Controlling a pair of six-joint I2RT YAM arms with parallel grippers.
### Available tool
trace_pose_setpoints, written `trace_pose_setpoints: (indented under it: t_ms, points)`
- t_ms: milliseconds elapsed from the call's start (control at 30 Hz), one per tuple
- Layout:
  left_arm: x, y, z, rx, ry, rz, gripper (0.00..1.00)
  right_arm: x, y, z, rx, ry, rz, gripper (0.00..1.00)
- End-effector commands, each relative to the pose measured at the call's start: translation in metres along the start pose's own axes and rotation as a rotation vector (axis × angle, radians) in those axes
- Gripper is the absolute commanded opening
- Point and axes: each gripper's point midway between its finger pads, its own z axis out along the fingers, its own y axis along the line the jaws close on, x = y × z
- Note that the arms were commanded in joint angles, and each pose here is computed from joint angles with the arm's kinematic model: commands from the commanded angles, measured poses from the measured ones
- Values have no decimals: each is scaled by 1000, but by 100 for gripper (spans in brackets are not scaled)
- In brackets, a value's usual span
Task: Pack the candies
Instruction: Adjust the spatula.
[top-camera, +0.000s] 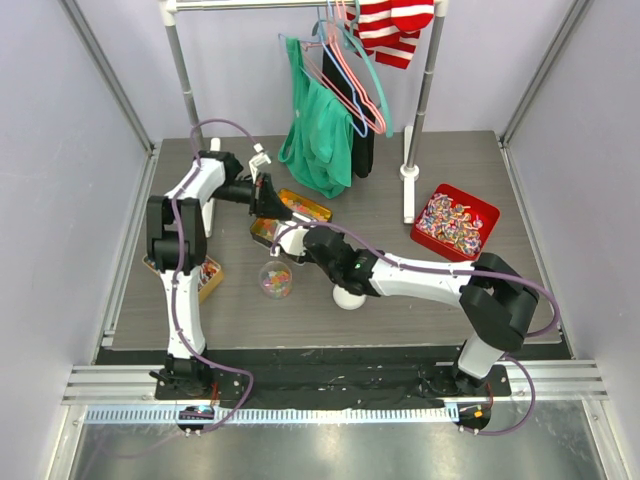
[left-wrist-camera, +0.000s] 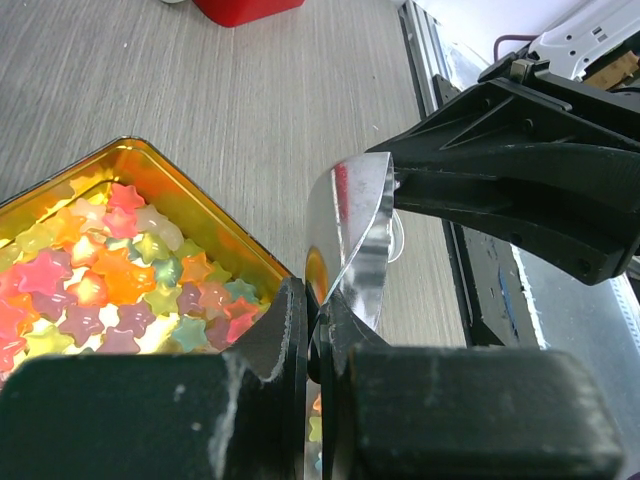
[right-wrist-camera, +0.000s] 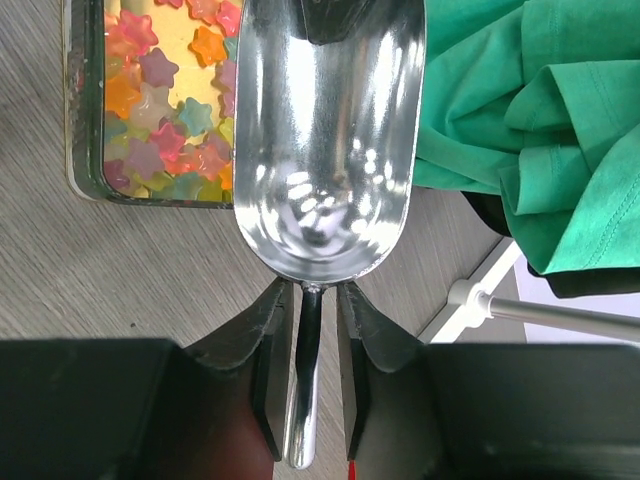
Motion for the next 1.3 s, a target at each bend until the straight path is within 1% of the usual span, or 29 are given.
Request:
trace_pose_setpoints:
  t_ms: [0, 67, 100, 133, 367, 433, 467, 533, 633, 667, 767, 833, 867, 1067, 1267]
  points:
    - [2, -49, 14, 76, 30, -287, 0, -34, -14, -1, 57, -119, 66, 25]
    - [3, -49, 15, 77, 31, -291, 0, -35, -15, -2, 58, -120, 68, 17]
    - [4, -49, 16, 79, 35, -289, 0, -35, -16, -2, 61, -122, 71, 3]
    - [3, -49, 16, 79, 34, -291, 0, -35, -17, -2, 66, -121, 76, 1]
    - [9, -41, 17, 78, 44, -309, 1, -41, -26, -13, 78, -151, 107, 1]
    - [11, -38, 17, 79, 45, -323, 2, -43, -28, -15, 74, -159, 121, 1]
    - [12, -37, 18, 80, 47, -325, 6, -42, -27, -16, 68, -158, 120, 1]
    - [11, -37, 18, 79, 49, -325, 7, -42, -26, -17, 65, -159, 119, 1]
    - [10, -38, 17, 77, 47, -320, 21, -39, -25, -16, 67, -148, 112, 1]
    - [7, -37, 14, 73, 36, -321, 27, -38, -25, -16, 66, -145, 110, 1]
    - [1, -34, 5, 56, 7, -317, 42, -34, -22, -16, 59, -135, 103, 1]
    - [-5, -32, -3, 41, -16, -317, 45, -33, -23, -18, 62, -134, 103, 1]
    - [-9, -30, -13, 24, -37, -313, 50, -31, -22, -18, 62, -129, 98, 1]
    - [-26, -29, -36, -20, -83, -295, 53, -27, -24, -20, 65, -122, 90, 1]
    - [-41, -31, -44, -45, -74, -259, 54, -23, -27, -21, 67, -116, 93, 1]
